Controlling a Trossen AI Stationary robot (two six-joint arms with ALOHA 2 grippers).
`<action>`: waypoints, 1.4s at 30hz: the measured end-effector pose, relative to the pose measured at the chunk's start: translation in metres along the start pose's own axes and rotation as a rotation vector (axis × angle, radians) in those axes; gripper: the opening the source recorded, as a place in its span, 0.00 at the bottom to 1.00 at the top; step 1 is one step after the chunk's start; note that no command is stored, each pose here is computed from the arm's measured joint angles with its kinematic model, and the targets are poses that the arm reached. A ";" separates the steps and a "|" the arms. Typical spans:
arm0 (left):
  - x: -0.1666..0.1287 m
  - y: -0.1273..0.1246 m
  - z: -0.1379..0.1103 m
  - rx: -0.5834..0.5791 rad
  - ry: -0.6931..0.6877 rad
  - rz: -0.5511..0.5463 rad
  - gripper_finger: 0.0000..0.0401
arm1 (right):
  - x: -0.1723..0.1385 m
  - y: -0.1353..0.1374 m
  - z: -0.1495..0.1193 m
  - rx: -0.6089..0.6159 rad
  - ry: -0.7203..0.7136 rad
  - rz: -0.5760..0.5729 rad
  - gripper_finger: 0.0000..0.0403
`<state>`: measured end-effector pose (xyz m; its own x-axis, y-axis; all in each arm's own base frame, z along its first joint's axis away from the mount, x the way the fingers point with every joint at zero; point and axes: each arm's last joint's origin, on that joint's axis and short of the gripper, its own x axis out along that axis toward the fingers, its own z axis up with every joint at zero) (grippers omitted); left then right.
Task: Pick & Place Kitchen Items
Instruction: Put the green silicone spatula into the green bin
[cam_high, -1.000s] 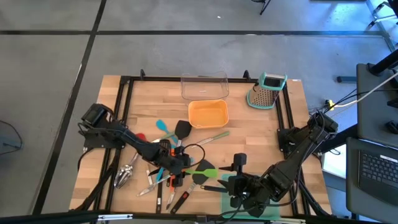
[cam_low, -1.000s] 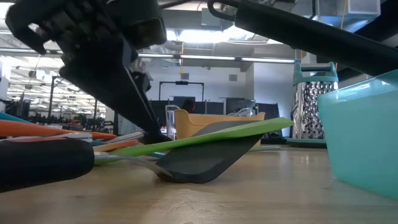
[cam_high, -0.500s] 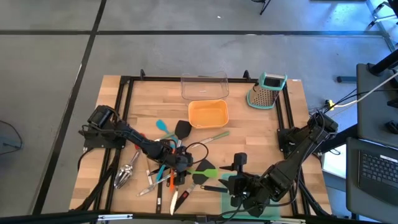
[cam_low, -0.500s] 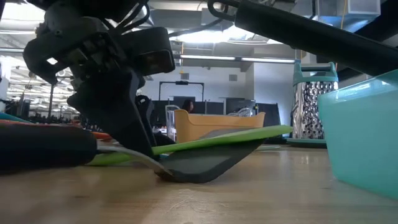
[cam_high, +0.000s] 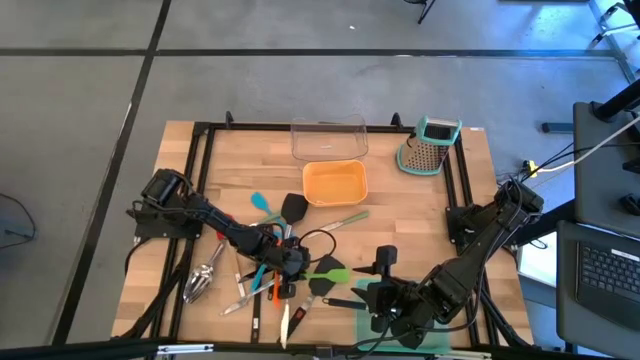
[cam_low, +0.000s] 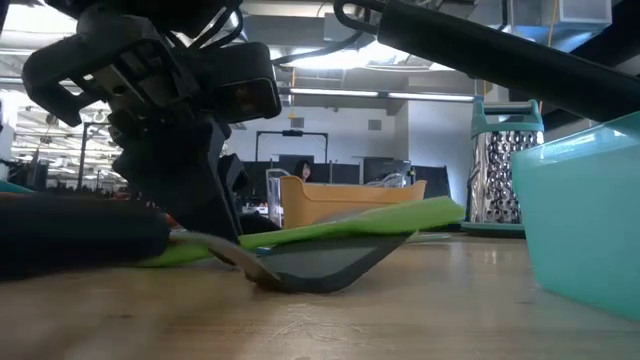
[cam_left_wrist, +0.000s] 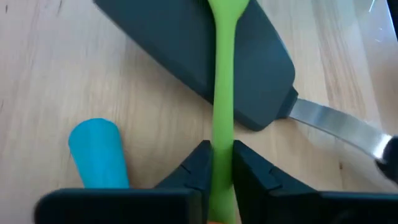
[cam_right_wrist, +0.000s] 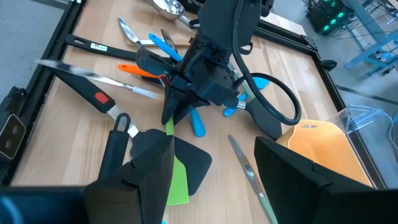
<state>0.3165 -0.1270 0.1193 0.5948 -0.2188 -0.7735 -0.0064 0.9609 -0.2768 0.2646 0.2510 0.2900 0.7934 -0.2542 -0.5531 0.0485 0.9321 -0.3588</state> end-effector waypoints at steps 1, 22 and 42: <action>0.000 0.001 0.000 -0.002 0.000 0.001 0.08 | 0.000 0.000 0.000 0.000 0.000 0.000 0.56; -0.020 -0.003 0.017 0.038 -0.111 -0.023 0.04 | 0.000 0.000 -0.001 0.006 0.011 0.011 0.56; -0.032 -0.002 0.037 0.088 -0.343 0.111 0.04 | -0.002 0.001 -0.006 -0.028 0.044 0.014 0.56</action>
<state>0.3275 -0.1161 0.1655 0.8292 -0.0569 -0.5560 -0.0258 0.9898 -0.1398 0.2594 0.2505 0.2867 0.7664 -0.2533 -0.5904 0.0207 0.9282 -0.3714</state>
